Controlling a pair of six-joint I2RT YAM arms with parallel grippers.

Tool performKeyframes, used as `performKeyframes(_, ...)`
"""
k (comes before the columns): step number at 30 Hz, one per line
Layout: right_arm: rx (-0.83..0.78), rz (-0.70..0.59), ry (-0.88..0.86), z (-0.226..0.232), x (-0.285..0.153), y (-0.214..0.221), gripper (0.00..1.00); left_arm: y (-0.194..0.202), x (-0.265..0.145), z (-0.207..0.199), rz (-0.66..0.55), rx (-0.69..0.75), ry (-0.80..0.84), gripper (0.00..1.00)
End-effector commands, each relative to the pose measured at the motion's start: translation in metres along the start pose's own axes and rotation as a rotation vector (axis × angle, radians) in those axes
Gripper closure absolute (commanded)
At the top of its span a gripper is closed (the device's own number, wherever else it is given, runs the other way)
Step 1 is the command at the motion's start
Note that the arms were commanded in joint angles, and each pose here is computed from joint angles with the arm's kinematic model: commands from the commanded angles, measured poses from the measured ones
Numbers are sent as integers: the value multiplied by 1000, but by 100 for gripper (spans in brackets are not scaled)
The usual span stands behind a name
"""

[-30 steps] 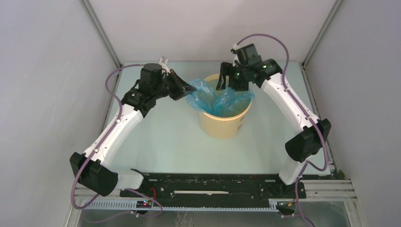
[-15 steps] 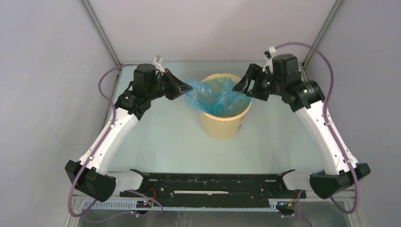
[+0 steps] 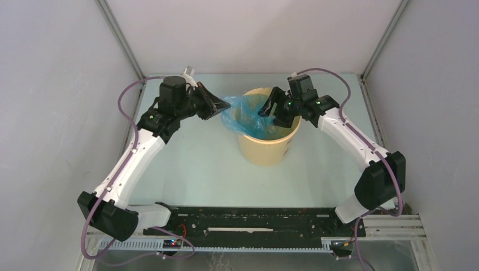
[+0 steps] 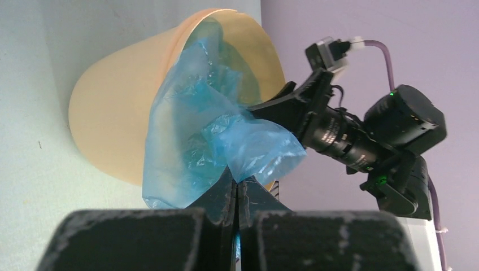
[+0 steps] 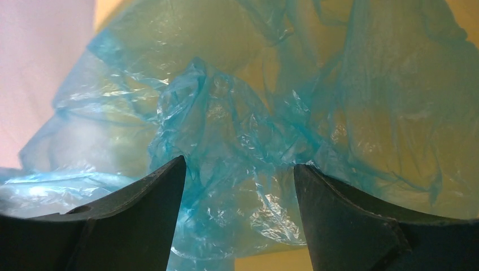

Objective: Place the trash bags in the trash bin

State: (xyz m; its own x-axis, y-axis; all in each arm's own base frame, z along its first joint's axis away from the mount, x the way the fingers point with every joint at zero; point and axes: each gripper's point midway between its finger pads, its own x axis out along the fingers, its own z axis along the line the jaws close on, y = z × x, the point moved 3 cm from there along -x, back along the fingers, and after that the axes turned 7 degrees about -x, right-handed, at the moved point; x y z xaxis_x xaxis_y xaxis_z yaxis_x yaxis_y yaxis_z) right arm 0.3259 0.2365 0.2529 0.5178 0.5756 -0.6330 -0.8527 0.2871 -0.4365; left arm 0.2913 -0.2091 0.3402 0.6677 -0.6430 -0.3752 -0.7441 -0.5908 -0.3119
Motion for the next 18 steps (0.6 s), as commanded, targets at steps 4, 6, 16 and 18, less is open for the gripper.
performKeyframes(4, -66, -65, 46, -3, -15, -17, 21, 0, -8, -6, -8, 26, 30, 100)
performKeyframes(6, -93, -115, 12, 9, -40, -36, 21, 1, -9, -6, -5, 26, 31, 100)
performKeyframes(16, -147, -166, -100, 46, -115, -39, 24, 3, -17, -10, -7, 28, 48, 100)
performKeyframes(18, -153, -149, -132, 56, -114, -29, 26, 3, -18, -10, -7, 24, 48, 100)
